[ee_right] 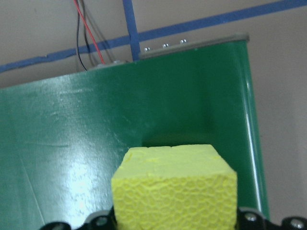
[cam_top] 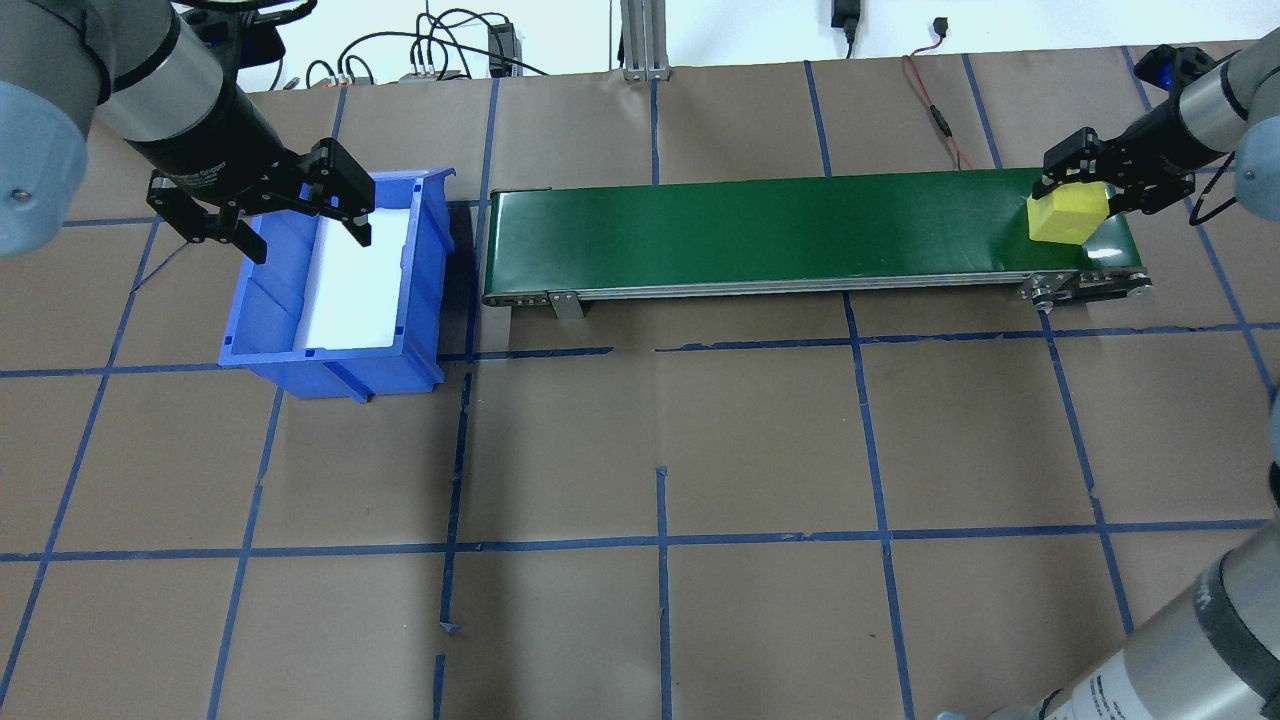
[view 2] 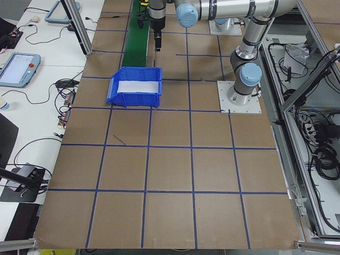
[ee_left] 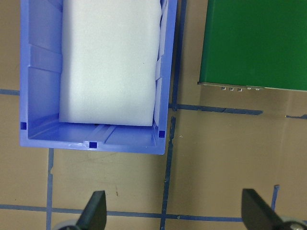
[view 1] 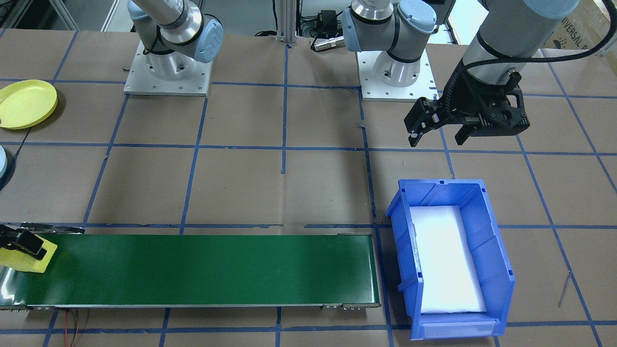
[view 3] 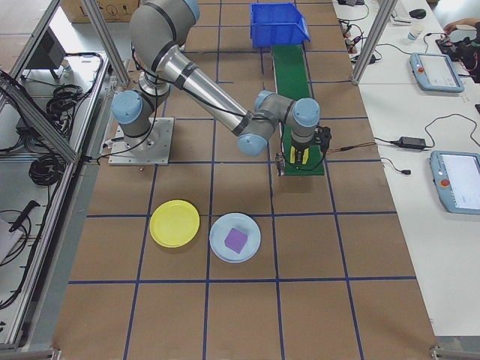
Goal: Move block left to right into plate
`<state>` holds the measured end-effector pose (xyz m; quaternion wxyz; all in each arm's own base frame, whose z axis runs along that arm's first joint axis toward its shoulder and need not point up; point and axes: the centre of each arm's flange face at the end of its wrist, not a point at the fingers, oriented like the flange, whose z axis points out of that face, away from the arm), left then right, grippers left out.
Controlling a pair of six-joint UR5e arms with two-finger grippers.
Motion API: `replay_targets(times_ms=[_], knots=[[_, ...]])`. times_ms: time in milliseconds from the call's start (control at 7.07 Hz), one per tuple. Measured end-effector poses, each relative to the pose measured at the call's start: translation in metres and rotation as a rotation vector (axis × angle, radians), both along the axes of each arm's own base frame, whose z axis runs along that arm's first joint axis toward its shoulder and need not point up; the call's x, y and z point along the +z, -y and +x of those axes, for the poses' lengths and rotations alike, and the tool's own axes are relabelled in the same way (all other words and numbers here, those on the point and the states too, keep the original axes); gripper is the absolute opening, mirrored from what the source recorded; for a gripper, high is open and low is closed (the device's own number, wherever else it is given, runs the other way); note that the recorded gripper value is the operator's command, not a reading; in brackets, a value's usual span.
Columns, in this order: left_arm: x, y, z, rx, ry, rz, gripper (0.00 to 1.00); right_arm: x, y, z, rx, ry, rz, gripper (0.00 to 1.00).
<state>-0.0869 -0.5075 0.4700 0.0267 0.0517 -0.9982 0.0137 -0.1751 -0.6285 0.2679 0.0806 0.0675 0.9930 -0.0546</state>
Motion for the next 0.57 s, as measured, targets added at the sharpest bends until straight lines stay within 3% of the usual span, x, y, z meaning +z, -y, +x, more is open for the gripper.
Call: replay_targets(times_ms=[283, 566], knots=[[-0.001, 0.000, 0.000, 0.001, 0.000, 0.001, 1.00, 0.034, -0.052, -0.042, 0.025, -0.020, 0.082, 0.31], [-0.001, 0.000, 0.001, 0.000, 0.000, 0.001, 1.00, 0.050, -0.148, -0.101, 0.012, -0.018, 0.193, 0.31]])
